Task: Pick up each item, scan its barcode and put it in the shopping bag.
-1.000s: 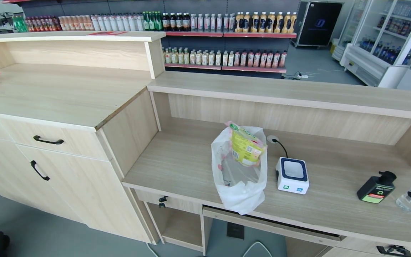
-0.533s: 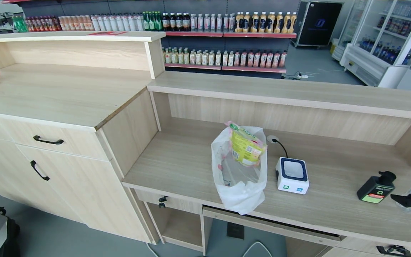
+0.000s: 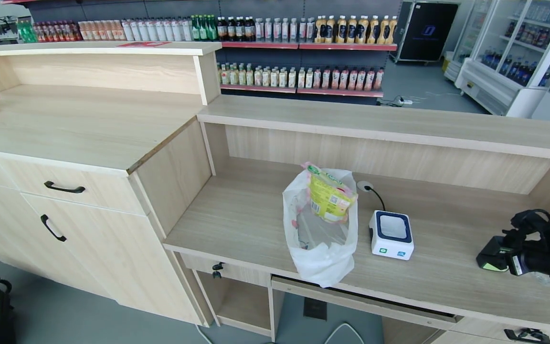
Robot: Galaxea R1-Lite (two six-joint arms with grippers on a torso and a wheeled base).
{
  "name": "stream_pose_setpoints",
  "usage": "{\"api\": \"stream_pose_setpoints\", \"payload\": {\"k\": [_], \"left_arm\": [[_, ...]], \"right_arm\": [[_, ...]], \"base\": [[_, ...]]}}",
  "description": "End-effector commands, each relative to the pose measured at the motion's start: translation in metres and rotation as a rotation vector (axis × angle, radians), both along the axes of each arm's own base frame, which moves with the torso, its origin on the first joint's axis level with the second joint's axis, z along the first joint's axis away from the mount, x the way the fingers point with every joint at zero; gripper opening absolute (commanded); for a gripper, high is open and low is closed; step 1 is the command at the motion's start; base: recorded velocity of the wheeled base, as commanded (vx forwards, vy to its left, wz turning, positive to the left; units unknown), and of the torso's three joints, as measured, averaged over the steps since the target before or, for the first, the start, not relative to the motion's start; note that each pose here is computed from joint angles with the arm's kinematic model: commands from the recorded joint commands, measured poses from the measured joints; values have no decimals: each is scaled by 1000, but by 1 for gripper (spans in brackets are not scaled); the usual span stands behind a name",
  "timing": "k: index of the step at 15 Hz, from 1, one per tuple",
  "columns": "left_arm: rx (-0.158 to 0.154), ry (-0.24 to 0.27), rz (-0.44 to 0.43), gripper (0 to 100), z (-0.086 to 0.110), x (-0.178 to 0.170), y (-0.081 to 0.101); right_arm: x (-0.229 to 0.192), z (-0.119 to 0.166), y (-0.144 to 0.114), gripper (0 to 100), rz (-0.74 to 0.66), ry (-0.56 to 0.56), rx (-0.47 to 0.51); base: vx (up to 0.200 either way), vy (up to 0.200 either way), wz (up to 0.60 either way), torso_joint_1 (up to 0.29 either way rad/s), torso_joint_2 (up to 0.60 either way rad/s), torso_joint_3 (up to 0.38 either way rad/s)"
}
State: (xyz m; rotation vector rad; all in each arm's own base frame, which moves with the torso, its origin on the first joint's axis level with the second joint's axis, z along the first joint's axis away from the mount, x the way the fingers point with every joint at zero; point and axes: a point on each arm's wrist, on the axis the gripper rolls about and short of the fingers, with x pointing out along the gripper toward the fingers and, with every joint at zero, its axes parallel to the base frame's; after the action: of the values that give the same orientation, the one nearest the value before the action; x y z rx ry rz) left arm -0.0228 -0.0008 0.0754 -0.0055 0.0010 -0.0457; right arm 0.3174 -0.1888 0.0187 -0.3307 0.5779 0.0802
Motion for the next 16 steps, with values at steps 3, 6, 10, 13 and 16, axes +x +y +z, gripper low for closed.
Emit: {"api": "stream_pose_setpoints", "payload": {"k": [3, 6, 10, 13, 16], "left_arm": [[-1, 1, 0, 100, 0, 0, 0], [-1, 1, 0, 100, 0, 0, 0], [-1, 1, 0, 100, 0, 0, 0], [-1, 1, 0, 100, 0, 0, 0], [-1, 1, 0, 100, 0, 0, 0]], "right_arm": [[10, -15, 14, 100, 47, 29, 17], [11, -17, 20, 100, 64, 35, 23], [15, -15, 26, 0, 91, 19, 23], [16, -8, 29, 0, 133, -20, 40], [15, 25, 33, 0, 176, -109, 33]], "base": [[0, 0, 0, 0, 0, 0], [0, 0, 0, 0, 0, 0], [0, 0, 0, 0, 0, 0], [0, 0, 0, 0, 0, 0], [0, 0, 0, 0, 0, 0]]}}
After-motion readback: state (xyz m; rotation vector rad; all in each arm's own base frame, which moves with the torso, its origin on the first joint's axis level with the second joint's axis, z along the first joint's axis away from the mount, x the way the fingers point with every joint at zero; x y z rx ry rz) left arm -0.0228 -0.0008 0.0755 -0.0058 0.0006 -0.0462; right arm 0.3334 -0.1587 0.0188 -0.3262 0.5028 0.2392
